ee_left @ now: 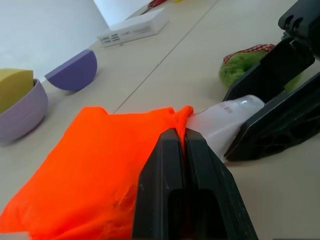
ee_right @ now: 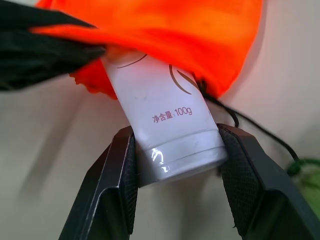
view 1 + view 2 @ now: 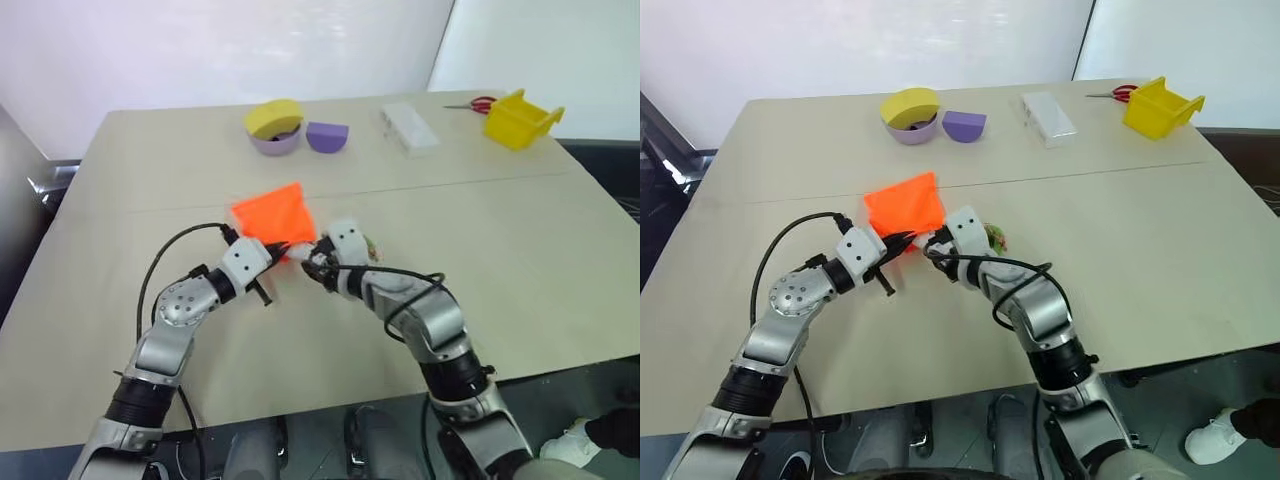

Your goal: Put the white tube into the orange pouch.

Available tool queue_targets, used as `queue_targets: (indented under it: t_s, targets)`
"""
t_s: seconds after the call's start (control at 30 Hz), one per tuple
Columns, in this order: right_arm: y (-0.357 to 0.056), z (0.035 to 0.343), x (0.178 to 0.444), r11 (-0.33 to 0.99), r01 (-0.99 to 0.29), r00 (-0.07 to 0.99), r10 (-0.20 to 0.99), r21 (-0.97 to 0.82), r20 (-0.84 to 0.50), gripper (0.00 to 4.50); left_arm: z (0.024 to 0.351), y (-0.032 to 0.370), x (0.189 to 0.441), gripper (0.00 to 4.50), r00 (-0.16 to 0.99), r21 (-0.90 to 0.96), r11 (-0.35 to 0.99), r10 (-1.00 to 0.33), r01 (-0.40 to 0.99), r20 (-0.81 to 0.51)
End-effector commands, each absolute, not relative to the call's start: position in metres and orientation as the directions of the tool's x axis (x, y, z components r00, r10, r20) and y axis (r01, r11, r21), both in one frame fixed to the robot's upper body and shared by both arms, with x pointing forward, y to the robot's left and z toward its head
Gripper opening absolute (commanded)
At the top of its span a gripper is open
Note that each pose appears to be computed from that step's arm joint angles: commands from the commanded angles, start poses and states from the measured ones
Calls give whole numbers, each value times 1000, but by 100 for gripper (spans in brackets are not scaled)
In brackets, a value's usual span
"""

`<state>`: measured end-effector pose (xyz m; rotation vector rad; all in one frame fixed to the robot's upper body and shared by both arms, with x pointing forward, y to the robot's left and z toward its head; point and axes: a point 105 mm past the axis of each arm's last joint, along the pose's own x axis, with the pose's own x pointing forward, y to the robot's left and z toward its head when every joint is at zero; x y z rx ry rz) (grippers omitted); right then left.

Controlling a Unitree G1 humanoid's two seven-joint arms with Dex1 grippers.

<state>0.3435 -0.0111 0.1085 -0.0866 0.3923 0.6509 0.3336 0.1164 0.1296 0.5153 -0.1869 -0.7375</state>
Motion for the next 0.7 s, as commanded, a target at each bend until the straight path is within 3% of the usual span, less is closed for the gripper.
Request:
queue_targets:
  t_s: [0.03,0.33,0.7]
  targets:
    - [1,117,346,792,-608,728,581,48,-363,178,138,108,332,0,714,514,620,-700,592,23]
    - [-5,125,366,858,-502,789,506,109,-349,178,136,110,331,0,721,514,624,-693,588,15]
    - [6,131,367,840,-445,781,534,310,-326,178,134,114,333,0,735,514,634,-678,578,9]
